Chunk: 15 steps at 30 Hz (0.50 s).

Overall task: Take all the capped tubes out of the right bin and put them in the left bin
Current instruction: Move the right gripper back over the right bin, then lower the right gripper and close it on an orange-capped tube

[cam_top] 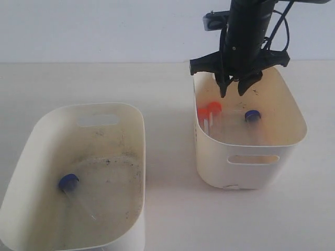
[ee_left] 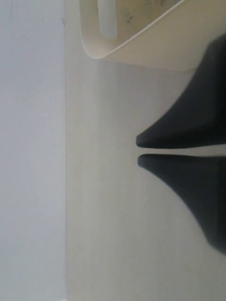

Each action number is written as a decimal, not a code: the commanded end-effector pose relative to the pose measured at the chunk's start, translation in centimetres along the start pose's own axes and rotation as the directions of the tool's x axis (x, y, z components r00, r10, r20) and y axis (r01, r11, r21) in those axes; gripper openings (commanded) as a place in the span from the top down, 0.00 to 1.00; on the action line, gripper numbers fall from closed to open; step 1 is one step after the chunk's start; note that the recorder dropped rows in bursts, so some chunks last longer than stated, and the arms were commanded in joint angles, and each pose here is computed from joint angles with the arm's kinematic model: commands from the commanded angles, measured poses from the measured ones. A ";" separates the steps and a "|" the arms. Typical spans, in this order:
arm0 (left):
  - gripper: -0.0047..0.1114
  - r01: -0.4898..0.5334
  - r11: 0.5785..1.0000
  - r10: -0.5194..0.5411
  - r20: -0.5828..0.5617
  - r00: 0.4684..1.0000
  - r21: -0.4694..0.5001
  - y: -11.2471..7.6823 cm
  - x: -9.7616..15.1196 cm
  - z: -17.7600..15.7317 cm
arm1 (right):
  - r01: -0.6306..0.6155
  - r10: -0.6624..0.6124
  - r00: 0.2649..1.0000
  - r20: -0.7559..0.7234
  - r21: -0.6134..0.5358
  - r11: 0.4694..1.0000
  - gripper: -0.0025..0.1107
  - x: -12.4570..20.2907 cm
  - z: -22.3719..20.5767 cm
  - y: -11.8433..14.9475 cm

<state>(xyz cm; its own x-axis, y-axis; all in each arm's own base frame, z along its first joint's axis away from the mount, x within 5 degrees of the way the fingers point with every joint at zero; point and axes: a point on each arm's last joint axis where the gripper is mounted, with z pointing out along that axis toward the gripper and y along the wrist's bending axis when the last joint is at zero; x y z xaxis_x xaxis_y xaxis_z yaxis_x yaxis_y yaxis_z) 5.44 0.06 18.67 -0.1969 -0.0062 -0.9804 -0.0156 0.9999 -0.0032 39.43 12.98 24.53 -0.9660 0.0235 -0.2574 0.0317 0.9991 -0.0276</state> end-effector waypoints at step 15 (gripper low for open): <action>0.92 0.008 1.000 -0.008 0.002 1.000 -0.003 0.0 -0.1 0.0 | -0.021 0.020 1.000 -0.014 -0.091 0.996 0.64 0.7 3.5 -2.4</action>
<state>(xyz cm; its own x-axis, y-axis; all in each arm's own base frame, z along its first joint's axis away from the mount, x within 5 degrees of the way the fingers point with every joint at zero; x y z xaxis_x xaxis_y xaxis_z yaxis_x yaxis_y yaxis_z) 5.44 0.06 18.67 -0.1969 -0.0062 -0.9804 -0.0156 0.9999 -0.0032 39.44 10.60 21.27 -0.9727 0.0600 -0.2242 0.0491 0.9974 0.0536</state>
